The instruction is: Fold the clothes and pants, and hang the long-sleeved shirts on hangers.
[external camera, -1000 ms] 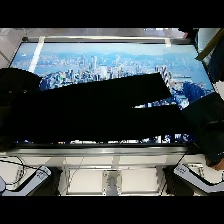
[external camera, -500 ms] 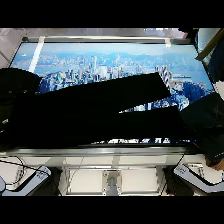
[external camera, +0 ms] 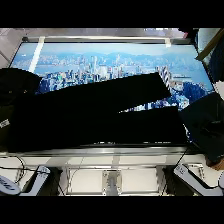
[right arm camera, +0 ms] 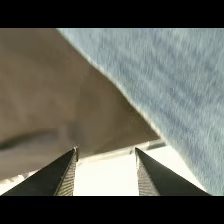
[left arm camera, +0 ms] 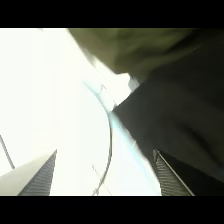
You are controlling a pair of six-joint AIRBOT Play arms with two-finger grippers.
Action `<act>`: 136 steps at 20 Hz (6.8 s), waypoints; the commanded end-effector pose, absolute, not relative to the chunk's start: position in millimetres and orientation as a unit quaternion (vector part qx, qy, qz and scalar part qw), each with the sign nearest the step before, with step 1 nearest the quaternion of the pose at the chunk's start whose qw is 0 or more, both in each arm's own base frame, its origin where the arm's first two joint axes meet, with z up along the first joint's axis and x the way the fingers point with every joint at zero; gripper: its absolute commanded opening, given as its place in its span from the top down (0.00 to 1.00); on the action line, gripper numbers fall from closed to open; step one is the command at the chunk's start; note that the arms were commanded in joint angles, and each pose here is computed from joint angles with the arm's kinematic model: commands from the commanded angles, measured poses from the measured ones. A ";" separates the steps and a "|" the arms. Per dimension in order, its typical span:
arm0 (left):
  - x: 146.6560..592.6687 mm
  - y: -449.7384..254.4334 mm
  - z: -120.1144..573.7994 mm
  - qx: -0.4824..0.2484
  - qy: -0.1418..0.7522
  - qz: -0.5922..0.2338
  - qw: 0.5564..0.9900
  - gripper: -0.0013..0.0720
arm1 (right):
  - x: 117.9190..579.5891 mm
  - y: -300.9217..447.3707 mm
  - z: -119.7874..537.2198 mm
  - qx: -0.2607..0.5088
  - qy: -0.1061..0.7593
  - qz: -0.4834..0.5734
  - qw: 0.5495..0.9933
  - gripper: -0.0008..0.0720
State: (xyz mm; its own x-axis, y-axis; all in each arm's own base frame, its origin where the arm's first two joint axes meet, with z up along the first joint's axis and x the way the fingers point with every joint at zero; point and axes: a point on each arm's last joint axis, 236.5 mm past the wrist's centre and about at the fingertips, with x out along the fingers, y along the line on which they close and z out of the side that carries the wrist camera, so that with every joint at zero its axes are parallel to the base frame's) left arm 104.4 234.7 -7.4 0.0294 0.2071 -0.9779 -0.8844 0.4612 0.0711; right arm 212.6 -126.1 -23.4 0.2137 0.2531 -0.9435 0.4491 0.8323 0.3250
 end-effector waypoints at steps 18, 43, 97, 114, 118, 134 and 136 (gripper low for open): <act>149.6 214.6 -79.3 -0.540 0.381 0.353 0.662 0.78 | 198.6 -107.2 -19.3 0.287 0.634 -0.052 0.717 0.42; 152.2 222.3 -68.8 -0.512 0.387 0.341 0.686 0.97 | 147.3 -120.5 -79.3 0.533 0.514 -0.165 0.651 0.42; 521.5 231.0 -2.6 -0.282 0.321 0.208 0.880 0.26 | 654.3 -72.0 -14.3 0.411 0.299 -0.011 0.861 0.52; 478.5 15.3 220.1 -0.022 0.246 -0.049 0.968 0.26 | 538.2 -123.2 -38.4 0.386 0.525 0.097 0.752 0.33; 478.8 -36.8 220.7 0.027 0.241 -0.106 0.964 0.26 | 545.4 -131.2 -73.2 0.383 0.522 0.093 0.756 0.26; 486.8 -74.4 190.2 0.041 0.270 -0.144 0.951 0.26 | 555.6 -76.9 -109.8 0.339 0.562 0.108 0.747 0.38; 492.5 -82.9 171.0 0.041 0.288 -0.152 0.945 0.26 | 557.3 -63.1 -109.4 0.333 0.566 0.118 0.745 0.38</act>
State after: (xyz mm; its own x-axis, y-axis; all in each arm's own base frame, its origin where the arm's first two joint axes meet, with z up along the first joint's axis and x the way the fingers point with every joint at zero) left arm 486.7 -74.1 190.6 0.8135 -0.2512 -0.5246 0.2943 0.9557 -0.0011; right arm 557.9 -78.5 -105.0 0.3640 0.5541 -0.7487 0.2174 0.7311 0.6467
